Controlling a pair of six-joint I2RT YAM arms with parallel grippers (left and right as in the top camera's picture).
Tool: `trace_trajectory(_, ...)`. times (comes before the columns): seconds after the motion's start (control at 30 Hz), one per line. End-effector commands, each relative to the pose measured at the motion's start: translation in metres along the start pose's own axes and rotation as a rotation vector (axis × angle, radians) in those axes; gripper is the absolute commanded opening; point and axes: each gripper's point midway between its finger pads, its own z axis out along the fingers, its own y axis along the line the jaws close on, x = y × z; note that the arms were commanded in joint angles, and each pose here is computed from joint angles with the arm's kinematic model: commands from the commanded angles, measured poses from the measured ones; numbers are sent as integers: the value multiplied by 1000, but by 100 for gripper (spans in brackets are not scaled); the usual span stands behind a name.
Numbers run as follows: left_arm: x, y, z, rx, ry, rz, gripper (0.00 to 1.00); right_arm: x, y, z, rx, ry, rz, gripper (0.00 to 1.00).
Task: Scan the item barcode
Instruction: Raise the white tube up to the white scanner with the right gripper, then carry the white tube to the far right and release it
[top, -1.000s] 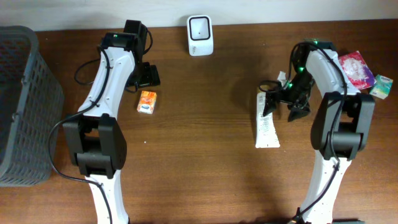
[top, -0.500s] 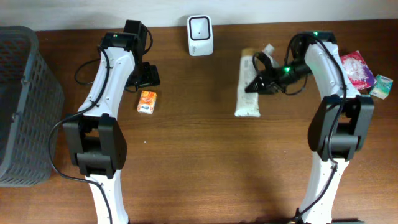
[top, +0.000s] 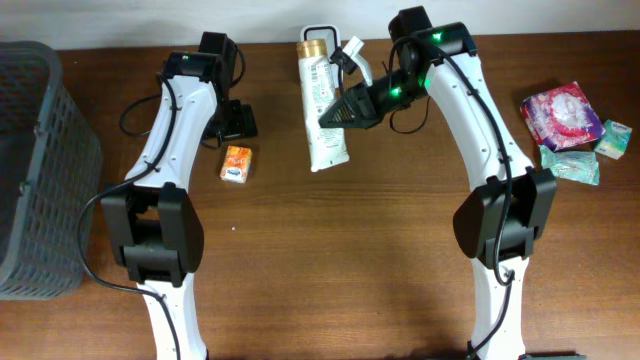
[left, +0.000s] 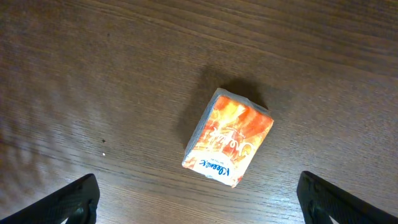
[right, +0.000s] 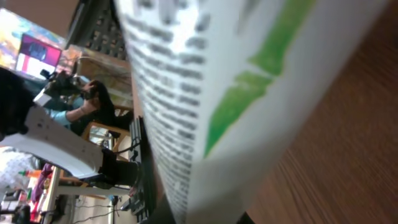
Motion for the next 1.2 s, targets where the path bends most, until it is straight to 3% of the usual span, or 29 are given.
trace_trajectory(0.0, -3, 0, -5, -4, -18, 2, 99, -2, -11, -20, 233, 26, 133, 4)
trace_trajectory(0.13, -3, 0, -5, -4, -18, 2, 99, 61, -107, -89, 1128, 98, 650, 4)
trace_trajectory(0.2, -3, 0, -5, -4, -18, 2, 99, 100, -124, -118, 1460, 123, 796, 4)
trace_trajectory(0.27, -3, 0, -5, -4, -18, 2, 99, 140, -140, -126, 1628, 217, 838, 4)
trace_trajectory(0.43, -3, 0, -5, -4, -18, 2, 99, 201, -171, -105, 1662, 348, 854, 9)
trace_trajectory(0.53, -3, 0, -5, -4, -18, 2, 99, 204, -171, -84, 1550, 347, 890, 24)
trace_trajectory(0.63, -3, 0, -5, -4, -18, 2, 99, 200, -169, -56, 1409, 329, 910, 27)
trace_trajectory(0.67, -3, 0, -5, -4, -18, 2, 99, 195, -166, -44, 1389, 327, 885, 50)
trace_trajectory(0.7, -3, 0, -5, -4, -18, 2, 99, 193, -163, -37, 1386, 334, 864, 59)
trace_trajectory(0.73, -3, 0, -5, -4, -18, 2, 99, 190, -158, -26, 1366, 353, 830, 62)
trace_trajectory(0.8, -3, 0, -5, -4, -18, 2, 99, 166, -137, -5, 1302, 371, 728, 84)
trace_trajectory(0.9, -3, 0, -5, -4, -18, 2, 99, 97, -104, -39, 1334, 221, 663, 99)
trace_trajectory(0.93, -3, 0, -5, -4, -18, 2, 99, 91, -105, -58, 1352, 193, 683, 99)
trace_trajectory(1.0, -3, 0, -5, -4, -18, 2, 99, 113, -122, -105, 1365, 198, 826, 71)
trace_trajectory(1.03, -3, 0, -5, -4, -18, 2, 99, 126, -130, -112, 1297, 233, 865, 66)
trace_trajectory(1.17, -3, 0, -5, -5, -18, 2, 99, 180, -168, -119, 1200, 283, 999, 62)
